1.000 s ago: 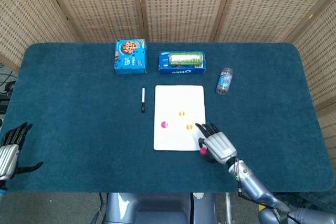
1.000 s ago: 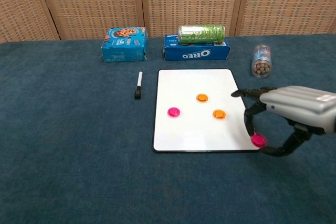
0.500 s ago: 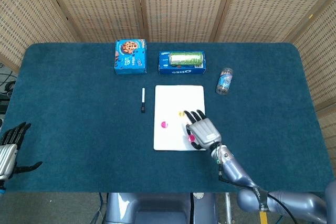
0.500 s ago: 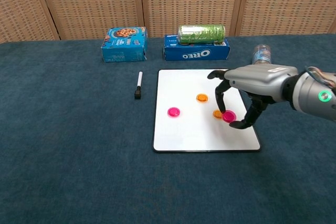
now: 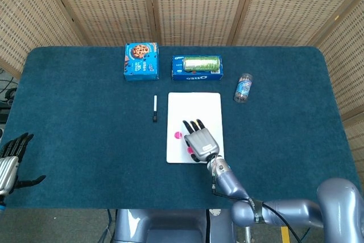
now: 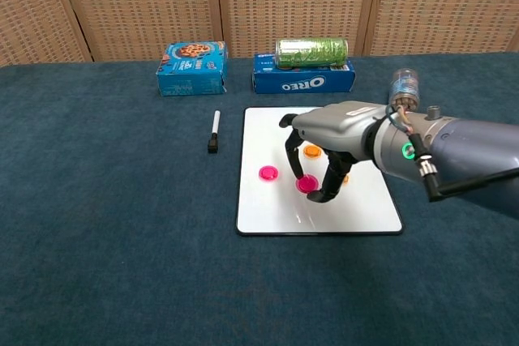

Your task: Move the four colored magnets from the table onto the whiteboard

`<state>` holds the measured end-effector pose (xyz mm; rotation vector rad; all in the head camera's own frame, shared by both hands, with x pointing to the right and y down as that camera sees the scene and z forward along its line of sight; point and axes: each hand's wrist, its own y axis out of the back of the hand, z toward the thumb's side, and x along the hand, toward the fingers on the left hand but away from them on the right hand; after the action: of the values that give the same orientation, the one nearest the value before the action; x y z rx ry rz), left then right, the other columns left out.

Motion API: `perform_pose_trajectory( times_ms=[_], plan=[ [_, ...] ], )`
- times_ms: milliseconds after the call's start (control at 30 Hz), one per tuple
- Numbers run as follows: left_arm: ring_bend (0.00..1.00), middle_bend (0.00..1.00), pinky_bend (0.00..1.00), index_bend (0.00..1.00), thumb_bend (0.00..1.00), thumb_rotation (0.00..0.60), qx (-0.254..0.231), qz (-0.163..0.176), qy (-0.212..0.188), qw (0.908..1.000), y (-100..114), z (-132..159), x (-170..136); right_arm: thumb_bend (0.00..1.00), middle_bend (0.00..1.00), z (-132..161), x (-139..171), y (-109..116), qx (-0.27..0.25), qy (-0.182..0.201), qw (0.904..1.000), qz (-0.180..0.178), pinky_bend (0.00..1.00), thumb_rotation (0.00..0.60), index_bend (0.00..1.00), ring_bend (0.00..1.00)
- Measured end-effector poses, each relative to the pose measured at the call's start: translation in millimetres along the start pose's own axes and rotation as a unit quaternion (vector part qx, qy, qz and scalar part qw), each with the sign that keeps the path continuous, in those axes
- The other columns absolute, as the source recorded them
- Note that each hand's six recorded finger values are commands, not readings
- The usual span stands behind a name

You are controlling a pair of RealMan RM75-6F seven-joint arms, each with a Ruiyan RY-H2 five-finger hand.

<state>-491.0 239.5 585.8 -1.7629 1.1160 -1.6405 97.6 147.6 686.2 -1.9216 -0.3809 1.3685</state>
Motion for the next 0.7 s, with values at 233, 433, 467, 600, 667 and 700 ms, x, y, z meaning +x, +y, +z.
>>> perform_pose_trajectory(
  times_ms=[233,433,467,600,667,700],
  plan=[
    [0.0,0.0,0.0,0.0,0.0,0.6,-0.001,-0.002,0.0,1.0,-0.7,-0.2,1.0,0.36,0.0,3.5,-4.8,-5.2,0.01,-0.004,0.9999,0.003,0.01,0.6,0.52,0.0],
    [0.0,0.0,0.0,0.0,0.0,0.6,0.0,-0.003,0.0,1.0,-1.0,0.5,1.2,0.36,0.0,3.8,-9.8,-10.5,0.015,-0.014,0.9998,0.008,0.01,0.6,0.52,0.0],
    [0.0,0.0,0.0,0.0,0.0,0.6,0.0,-0.003,0.0,1.0,-1.1,0.4,1.3,0.36,0.0,3.9,-10.6,-11.5,0.014,-0.016,0.9997,0.01,0.01,0.6,0.52,0.0],
    [0.0,0.0,0.0,0.0,0.0,0.6,0.0,-0.003,0.001,1.0,-1.3,-0.1,1.3,0.36,0.0,4.9,-14.2,-14.4,0.016,-0.023,0.9995,0.014,0.01,0.6,0.52,0.0],
    [0.0,0.0,0.0,0.0,0.0,0.6,-0.001,-0.003,0.002,1.0,-1.2,-0.5,1.6,0.36,0.0,5.4,-15.7,-15.3,0.017,-0.025,0.9994,0.015,0.01,0.6,0.52,0.0],
    [0.0,0.0,0.0,0.0,0.0,0.6,-0.001,-0.003,0.002,1.0,-1.3,-0.7,1.7,0.36,0.0,5.8,-16.1,-15.7,0.017,-0.026,0.9994,0.016,0.01,0.6,0.52,0.0]
  ],
)
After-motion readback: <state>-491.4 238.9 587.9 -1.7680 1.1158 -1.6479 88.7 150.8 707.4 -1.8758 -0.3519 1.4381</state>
